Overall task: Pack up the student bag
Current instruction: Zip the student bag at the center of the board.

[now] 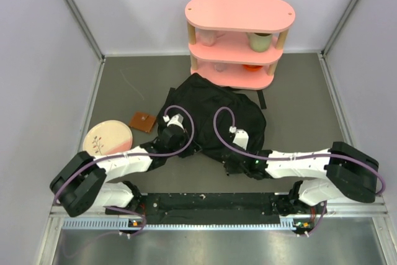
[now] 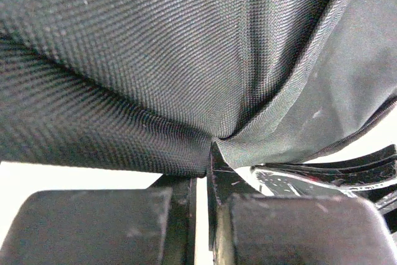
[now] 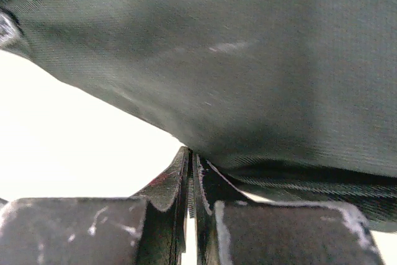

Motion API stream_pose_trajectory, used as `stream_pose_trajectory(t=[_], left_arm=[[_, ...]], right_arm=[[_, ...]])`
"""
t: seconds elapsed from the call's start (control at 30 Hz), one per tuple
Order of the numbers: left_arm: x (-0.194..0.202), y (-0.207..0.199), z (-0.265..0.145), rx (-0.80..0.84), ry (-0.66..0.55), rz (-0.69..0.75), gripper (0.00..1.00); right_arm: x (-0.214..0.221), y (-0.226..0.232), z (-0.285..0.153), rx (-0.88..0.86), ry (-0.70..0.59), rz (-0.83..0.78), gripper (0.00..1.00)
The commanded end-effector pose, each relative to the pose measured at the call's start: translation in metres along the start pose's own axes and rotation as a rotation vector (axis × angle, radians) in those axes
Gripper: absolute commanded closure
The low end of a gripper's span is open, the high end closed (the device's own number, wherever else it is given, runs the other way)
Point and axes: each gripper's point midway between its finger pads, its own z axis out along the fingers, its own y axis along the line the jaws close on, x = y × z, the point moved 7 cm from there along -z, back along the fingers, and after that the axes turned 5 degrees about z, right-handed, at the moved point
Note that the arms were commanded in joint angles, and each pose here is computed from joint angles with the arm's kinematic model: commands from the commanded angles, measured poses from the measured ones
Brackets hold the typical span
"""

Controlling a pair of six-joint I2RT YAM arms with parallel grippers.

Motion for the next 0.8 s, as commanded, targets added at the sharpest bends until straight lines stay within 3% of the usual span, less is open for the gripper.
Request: stream_pose_trajectory(t=[0.0,0.1,0.13,0.17,0.27,0.43,0.53,0.77], left_arm=[[-0.023,0.025,-0.011,-0.143,-0.109,0.088,1.00],[-0.026,0.028,-0.015,-0.147,-0.109,0.101,0.97],[-0.025,0.027,-0.016,-0.142,-0.101,0.107,0.88],[-0.026,0.024,-0.019,-0.121,-0.102,0.112,0.65],[-0.023,0.015,-0.023,-0.040,-0.077,0.106,0.35],[-0.005,0.012,-0.030,0.026,-0.022,0.055,0.29],[0.005,0.014,-0.033,0.036,-0.008,0.032,0.29],[0.016,0.011,-0.032,0.058,0.010,0.015,0.28]], right_arm=[[0.012,-0.029,-0.010,0.088,0.058,-0.057,1.00],[0.008,-0.022,-0.016,0.041,0.057,-0.058,1.00],[0.008,-0.018,-0.017,0.022,0.065,-0.058,1.00],[0.006,-0.015,-0.018,0.008,0.064,-0.055,1.00],[0.005,-0.008,-0.019,-0.036,0.068,-0.050,1.00],[0.007,-0.003,-0.016,-0.069,0.082,-0.056,0.98],[0.010,-0.009,-0.013,-0.042,0.088,-0.056,0.84],[0.015,-0.014,-0.004,0.022,0.101,-0.061,0.67]])
